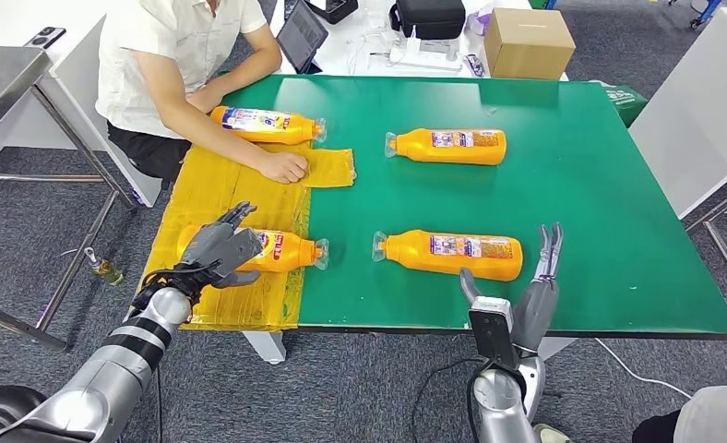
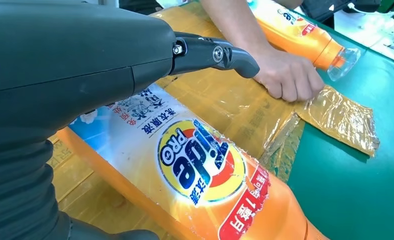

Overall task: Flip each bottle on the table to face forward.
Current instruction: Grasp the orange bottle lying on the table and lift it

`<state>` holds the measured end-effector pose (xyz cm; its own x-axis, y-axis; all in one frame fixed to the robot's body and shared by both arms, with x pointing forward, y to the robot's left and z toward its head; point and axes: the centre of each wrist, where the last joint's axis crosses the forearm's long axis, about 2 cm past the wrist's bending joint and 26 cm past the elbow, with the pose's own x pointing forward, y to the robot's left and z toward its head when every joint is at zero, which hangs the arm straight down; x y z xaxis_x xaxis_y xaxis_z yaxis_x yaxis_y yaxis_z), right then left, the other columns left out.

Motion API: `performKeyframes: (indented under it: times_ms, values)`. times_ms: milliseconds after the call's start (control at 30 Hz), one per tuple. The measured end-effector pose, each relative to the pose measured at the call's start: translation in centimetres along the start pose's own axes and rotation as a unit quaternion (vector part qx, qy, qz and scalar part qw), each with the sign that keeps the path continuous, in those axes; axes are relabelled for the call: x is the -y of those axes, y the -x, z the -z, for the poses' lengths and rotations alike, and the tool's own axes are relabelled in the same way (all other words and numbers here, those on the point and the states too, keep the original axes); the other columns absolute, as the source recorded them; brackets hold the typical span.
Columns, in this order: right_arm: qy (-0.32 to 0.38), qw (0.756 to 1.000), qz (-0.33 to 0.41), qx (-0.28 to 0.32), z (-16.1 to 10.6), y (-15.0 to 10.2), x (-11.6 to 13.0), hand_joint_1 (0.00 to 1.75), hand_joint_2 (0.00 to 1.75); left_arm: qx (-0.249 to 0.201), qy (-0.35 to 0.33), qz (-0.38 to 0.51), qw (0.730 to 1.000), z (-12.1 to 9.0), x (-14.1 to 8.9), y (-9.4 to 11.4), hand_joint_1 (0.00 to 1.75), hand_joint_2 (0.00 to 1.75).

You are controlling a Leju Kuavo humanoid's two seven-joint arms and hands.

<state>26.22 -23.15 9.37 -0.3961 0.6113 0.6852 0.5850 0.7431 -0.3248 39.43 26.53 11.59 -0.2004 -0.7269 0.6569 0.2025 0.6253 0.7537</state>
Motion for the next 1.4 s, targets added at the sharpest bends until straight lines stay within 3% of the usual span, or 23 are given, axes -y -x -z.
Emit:
performKeyframes:
  times_ms: [100,267,467,533,567,633,667,1067,1400]
  values:
    - [-0.005,1.0,-0.006,0.006,0.0,0.0,0.0,0.0,1.75,0.015,-0.013,-0.028,0.999,-0.3,0.2,0.0,0.0,1.75]
    - [-0.077,0.994,-0.066,0.049,-0.6,1.1,-0.4,0.0,1.75,0.082,-0.065,-0.175,0.979,-1.8,1.0,-0.8,0.0,1.75]
    - [-0.099,0.988,-0.094,0.068,-0.5,1.7,-0.3,0.0,1.75,0.098,-0.075,-0.213,0.969,-2.2,1.4,-1.3,0.0,1.75]
    - [-0.148,0.967,-0.181,0.099,0.6,4.0,0.7,0.0,1.75,0.128,-0.107,-0.308,0.937,-3.3,2.4,-3.1,0.0,1.75]
    - [-0.182,0.947,-0.245,0.097,1.3,6.3,1.9,0.0,1.75,0.141,-0.146,-0.379,0.903,-4.4,2.9,-4.5,0.0,1.75]
    - [-0.213,0.921,-0.321,0.056,2.3,10.0,4.2,0.0,1.75,0.141,-0.206,-0.468,0.848,-6.2,3.3,-6.7,0.0,1.75]
    - [-0.22,0.915,-0.336,0.036,2.2,11.1,5.0,0.0,1.75,0.141,-0.224,-0.484,0.834,-6.8,3.4,-7.4,0.0,1.75]
    - [-0.244,0.904,-0.351,-0.008,2.1,13.0,5.7,0.0,1.75,0.215,-0.219,-0.46,0.833,-8.8,4.6,-11.8,0.0,1.75]
    - [-0.274,0.9,-0.339,0.008,4.1,13.0,3.6,0.0,1.75,0.244,-0.196,-0.464,0.829,-8.5,4.9,-13.6,0.0,1.75]
